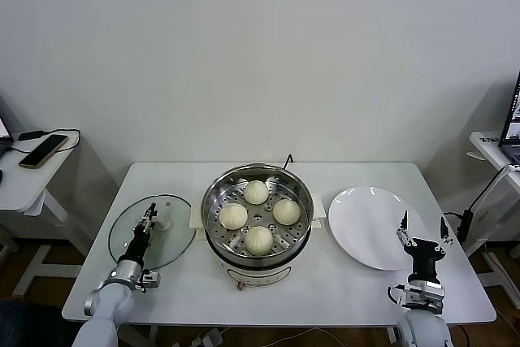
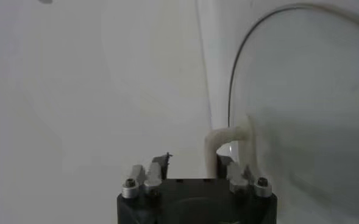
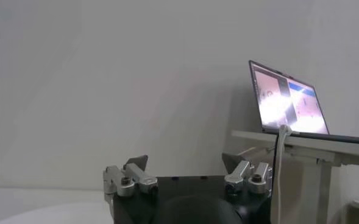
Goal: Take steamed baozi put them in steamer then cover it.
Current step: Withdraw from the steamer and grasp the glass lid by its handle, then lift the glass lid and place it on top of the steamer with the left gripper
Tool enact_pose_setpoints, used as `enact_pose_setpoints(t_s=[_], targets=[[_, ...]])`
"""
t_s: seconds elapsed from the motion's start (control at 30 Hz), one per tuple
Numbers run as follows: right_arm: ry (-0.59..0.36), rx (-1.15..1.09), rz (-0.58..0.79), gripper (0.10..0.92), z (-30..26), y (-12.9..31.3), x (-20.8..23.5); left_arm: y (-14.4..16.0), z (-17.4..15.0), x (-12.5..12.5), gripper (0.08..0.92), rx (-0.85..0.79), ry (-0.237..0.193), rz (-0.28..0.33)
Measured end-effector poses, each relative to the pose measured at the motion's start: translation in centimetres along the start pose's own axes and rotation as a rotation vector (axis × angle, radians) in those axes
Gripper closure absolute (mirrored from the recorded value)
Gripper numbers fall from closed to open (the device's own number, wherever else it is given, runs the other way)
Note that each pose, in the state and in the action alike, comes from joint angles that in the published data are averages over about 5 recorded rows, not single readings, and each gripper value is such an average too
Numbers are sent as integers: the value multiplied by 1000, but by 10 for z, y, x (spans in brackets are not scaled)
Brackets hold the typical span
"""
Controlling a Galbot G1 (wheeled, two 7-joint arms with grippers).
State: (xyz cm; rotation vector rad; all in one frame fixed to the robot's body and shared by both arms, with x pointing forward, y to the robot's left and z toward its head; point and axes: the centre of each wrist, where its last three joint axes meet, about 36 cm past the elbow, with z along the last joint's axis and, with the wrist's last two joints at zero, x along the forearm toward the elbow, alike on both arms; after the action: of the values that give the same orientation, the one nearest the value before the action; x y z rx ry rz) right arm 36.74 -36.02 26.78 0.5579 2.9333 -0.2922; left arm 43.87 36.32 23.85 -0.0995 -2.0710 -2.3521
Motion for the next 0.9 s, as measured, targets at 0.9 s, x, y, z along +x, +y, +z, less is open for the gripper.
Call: enact_pose_setpoints(t_s=[0.9], targets=[[0,2,-13,200,4,6,4,46,7,11,804,71,14,-131]])
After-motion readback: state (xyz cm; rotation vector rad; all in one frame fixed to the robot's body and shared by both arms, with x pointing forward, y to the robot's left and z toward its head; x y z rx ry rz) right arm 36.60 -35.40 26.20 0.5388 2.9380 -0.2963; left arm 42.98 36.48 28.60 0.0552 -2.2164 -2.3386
